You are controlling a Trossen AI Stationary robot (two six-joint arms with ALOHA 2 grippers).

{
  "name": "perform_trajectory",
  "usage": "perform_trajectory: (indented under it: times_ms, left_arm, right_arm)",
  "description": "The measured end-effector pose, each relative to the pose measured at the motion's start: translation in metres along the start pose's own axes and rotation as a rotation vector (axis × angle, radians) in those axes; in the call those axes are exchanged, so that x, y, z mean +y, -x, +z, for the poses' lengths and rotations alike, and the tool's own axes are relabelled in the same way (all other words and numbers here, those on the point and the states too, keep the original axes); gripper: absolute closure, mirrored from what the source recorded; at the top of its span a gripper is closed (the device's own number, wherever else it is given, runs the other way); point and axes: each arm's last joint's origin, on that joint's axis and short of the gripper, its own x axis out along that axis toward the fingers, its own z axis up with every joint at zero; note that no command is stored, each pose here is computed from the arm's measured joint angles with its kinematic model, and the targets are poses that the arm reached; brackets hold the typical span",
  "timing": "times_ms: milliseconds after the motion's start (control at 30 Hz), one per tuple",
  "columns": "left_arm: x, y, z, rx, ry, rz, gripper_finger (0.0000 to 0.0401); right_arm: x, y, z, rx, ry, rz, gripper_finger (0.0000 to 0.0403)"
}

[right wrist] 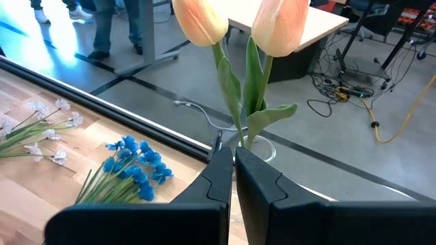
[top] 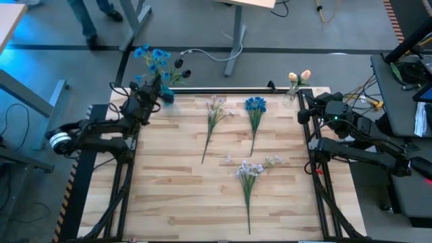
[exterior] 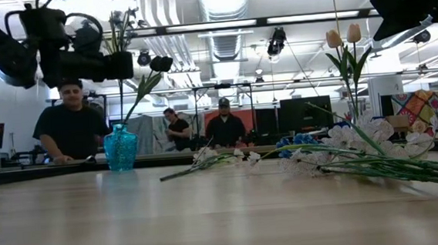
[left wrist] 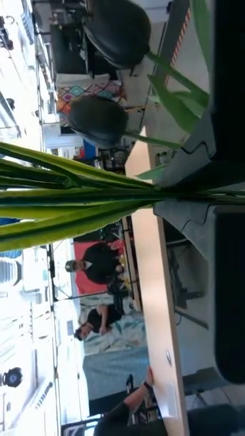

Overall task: Sort flowers into vase by color
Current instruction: Put the bottom blue flowers into the blue vase

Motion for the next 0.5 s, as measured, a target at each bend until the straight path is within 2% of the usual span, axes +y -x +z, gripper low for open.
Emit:
perform_trajectory:
  times_ms: [300, 500]
  left_arm:
    - [-0.009, -0.005, -0.023, 0.074, -0.020, -0.014, 0.0399]
    - [-0.010, -0.005, -0.027, 0.104, -0.035, -0.022, 0.0362]
  right_arm:
    - [0.000, 0.000, 0.000, 0.000, 0.000, 0.000, 0.0390]
    - [0.000, 0.000, 0.000, 0.000, 0.000, 0.000, 0.0390]
